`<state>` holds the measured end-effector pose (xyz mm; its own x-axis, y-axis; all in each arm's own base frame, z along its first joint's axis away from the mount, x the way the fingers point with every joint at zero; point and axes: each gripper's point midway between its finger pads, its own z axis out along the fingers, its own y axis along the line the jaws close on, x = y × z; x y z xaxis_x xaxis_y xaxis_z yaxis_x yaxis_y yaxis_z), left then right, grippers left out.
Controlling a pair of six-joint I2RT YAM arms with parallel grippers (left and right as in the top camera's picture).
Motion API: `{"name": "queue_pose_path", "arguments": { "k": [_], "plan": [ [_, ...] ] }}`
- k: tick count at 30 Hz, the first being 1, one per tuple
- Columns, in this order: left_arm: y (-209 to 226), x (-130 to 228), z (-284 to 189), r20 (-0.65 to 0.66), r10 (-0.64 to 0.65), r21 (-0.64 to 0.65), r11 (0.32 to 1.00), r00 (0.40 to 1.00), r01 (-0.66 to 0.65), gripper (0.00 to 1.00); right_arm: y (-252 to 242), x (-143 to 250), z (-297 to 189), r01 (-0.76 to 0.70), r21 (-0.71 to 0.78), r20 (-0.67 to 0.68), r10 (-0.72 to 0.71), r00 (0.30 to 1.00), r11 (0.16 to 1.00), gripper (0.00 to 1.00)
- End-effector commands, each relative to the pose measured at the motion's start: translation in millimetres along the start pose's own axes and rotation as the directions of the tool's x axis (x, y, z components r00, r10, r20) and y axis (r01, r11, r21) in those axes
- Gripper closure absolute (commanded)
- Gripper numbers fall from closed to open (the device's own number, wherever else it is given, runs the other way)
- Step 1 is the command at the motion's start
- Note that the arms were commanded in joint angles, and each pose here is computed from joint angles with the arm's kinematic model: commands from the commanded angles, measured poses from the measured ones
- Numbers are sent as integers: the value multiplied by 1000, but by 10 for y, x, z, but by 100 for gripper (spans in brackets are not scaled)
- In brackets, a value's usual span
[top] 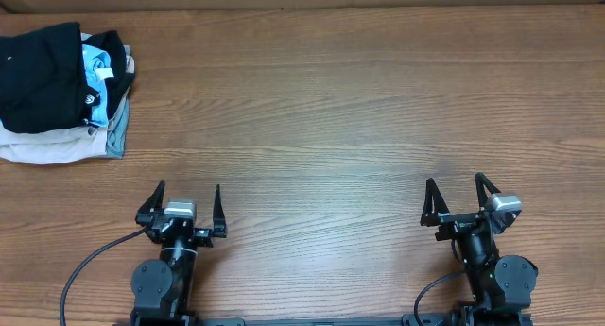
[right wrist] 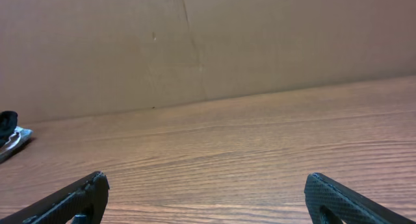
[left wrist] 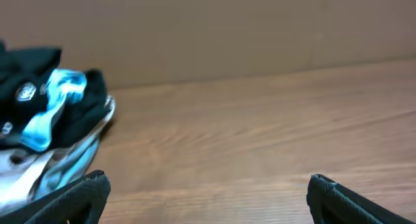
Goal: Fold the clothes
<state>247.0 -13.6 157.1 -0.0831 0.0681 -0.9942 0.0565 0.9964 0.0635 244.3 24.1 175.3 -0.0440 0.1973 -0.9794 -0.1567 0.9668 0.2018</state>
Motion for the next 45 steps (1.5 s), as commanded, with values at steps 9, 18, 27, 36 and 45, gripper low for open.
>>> {"name": "queue_pose_path", "arguments": {
  "k": [9,18,27,36,45],
  "plan": [
    [157,22,-16,6,-1,-62,998,1000,1,0,-5,10,0,-2,3,7,2,1000,1000,0],
    [156,22,-16,6,-1,-61,998,1000,1,0,-5,10,0,-2,3,7,2,1000,1000,0],
    [155,22,-16,6,-1,-61,998,1000,1,0,-5,10,0,-2,3,7,2,1000,1000,0],
    [156,22,-16,6,-1,-61,998,1000,1,0,-5,10,0,-2,3,7,2,1000,1000,0],
    [155,21,-16,7,-1,-61,998,1000,1,0,-5,9,0,-2,3,8,1,1000,1000,0]
  ]
}}
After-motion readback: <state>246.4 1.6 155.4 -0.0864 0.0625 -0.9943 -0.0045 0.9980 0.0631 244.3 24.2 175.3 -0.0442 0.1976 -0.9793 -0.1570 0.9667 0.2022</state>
